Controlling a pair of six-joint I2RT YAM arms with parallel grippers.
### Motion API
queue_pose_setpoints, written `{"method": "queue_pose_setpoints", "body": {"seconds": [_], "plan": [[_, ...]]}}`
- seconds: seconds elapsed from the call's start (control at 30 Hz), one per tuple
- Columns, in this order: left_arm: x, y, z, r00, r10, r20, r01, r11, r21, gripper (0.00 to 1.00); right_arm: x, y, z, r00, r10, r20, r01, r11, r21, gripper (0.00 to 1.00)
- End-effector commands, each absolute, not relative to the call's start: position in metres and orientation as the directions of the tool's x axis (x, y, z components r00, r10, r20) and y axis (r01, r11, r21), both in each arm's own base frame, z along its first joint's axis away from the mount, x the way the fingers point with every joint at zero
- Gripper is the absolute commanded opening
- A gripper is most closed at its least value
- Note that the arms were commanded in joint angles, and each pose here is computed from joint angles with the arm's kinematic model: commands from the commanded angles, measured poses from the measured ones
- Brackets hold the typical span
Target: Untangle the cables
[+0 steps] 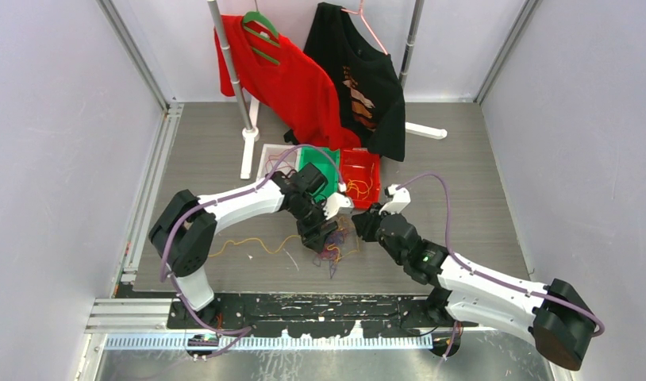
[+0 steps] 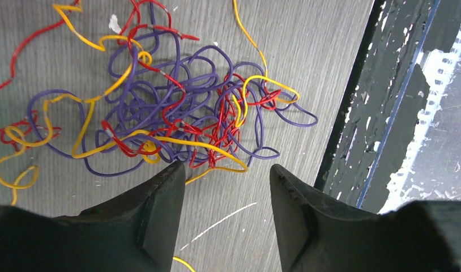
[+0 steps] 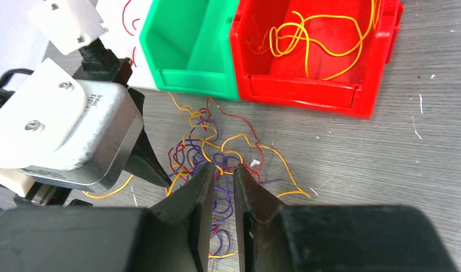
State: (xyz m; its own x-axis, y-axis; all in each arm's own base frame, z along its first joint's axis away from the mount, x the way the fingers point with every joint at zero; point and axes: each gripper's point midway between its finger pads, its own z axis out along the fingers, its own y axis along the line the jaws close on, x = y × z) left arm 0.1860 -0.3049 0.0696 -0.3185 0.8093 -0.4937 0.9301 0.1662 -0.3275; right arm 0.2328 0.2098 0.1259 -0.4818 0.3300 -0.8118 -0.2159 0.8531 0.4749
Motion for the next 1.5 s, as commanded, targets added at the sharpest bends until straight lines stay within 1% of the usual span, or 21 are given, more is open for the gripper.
{"method": "queue_pose_setpoints", "body": {"seconds": [0.0, 0.13, 0.17, 0.23, 0.27, 0.33, 0.4, 0.47, 0.57, 0.67, 0.77, 0.9, 0.97, 1.03, 1.07, 1.13, 1.2, 1.4, 1.47], "plan": [[0.187, -0.314, 0.071, -0.354, 0.768, -0.533, 0.92, 0.185, -0.344, 0.57, 0.237, 0.208, 0.139, -0.443, 0.421, -0.791, -0.191, 0.818, 0.542, 0.24], [0.186, -0.314, 0.069, -0.357, 0.764, -0.537, 0.919, 0.184, -0.349, 0.59, 0.237, 0.215, 0.137, -0.462, 0.408, -0.788, -0.207, 0.814, 0.543, 0.24], [0.189, -0.314, 0.067, -0.355, 0.766, -0.536, 0.922, 0.192, -0.336, 0.55, 0.237, 0.217, 0.135, -0.467, 0.402, -0.787, -0.209, 0.815, 0.541, 0.24], [0.199, -0.31, 0.064, -0.344, 0.773, -0.533, 0.933, 0.214, -0.291, 0.32, 0.238, 0.221, 0.135, -0.477, 0.393, -0.786, -0.218, 0.813, 0.54, 0.24], [0.202, -0.307, 0.065, -0.345, 0.773, -0.532, 0.933, 0.223, -0.282, 0.23, 0.237, 0.223, 0.134, -0.486, 0.386, -0.784, -0.225, 0.812, 0.539, 0.24], [0.205, -0.298, 0.071, -0.36, 0.768, -0.53, 0.928, 0.236, -0.287, 0.12, 0.236, 0.229, 0.133, -0.498, 0.371, -0.783, -0.248, 0.805, 0.539, 0.27], [0.206, -0.29, 0.084, -0.364, 0.757, -0.543, 0.926, 0.234, -0.295, 0.06, 0.234, 0.237, 0.134, -0.504, 0.34, -0.794, -0.297, 0.795, 0.529, 0.35], [0.205, -0.281, 0.1, -0.351, 0.751, -0.56, 0.931, 0.215, -0.295, 0.04, 0.23, 0.249, 0.136, -0.517, 0.303, -0.8, -0.358, 0.772, 0.525, 0.45], [0.198, -0.276, 0.124, -0.345, 0.732, -0.588, 0.93, 0.183, -0.318, 0.03, 0.228, 0.267, 0.141, -0.523, 0.263, -0.811, -0.44, 0.732, 0.521, 0.58], [0.185, -0.276, 0.147, -0.356, 0.712, -0.606, 0.916, 0.139, -0.376, 0.02, 0.226, 0.284, 0.14, -0.532, 0.234, -0.814, -0.49, 0.699, 0.521, 0.67], [0.175, -0.275, 0.16, -0.363, 0.694, -0.621, 0.908, 0.114, -0.403, 0.0, 0.225, 0.299, 0.131, -0.536, 0.198, -0.821, -0.514, 0.695, 0.503, 0.72], [0.168, -0.272, 0.174, -0.387, 0.677, -0.626, 0.89, 0.098, -0.445, 0.0, 0.224, 0.314, 0.118, -0.536, 0.171, -0.827, -0.524, 0.7, 0.485, 0.74], [0.165, -0.27, 0.18, -0.388, 0.673, -0.629, 0.887, 0.087, -0.454, 0.0, 0.229, 0.314, 0.106, -0.533, 0.167, -0.829, -0.496, 0.733, 0.467, 0.72], [0.161, -0.268, 0.189, -0.384, 0.67, -0.636, 0.883, 0.067, -0.464, 0.0, 0.233, 0.311, 0.095, -0.536, 0.181, -0.824, -0.459, 0.757, 0.465, 0.65], [0.159, -0.268, 0.196, -0.377, 0.667, -0.643, 0.884, 0.052, -0.465, 0.0, 0.233, 0.309, 0.09, -0.535, 0.181, -0.825, -0.448, 0.768, 0.459, 0.59], [0.158, -0.265, 0.21, -0.373, 0.652, -0.66, 0.885, 0.038, -0.464, 0.0, 0.234, 0.302, 0.081, -0.534, 0.187, -0.824, -0.419, 0.789, 0.45, 0.44], [0.159, -0.259, 0.226, -0.371, 0.635, -0.678, 0.89, 0.033, -0.455, 0.0, 0.231, 0.295, 0.072, -0.539, 0.177, -0.823, -0.405, 0.802, 0.438, 0.35], [0.18, -0.24, 0.253, -0.34, 0.608, -0.717, 0.927, 0.089, -0.364, 0.0, 0.221, 0.267, 0.059, -0.538, 0.163, -0.827, -0.354, 0.846, 0.398, 0.19], [0.192, -0.233, 0.26, -0.336, 0.602, -0.724, 0.936, 0.129, -0.328, 0.0, 0.219, 0.259, 0.059, -0.534, 0.163, -0.83, -0.341, 0.856, 0.387, 0.16]]}}
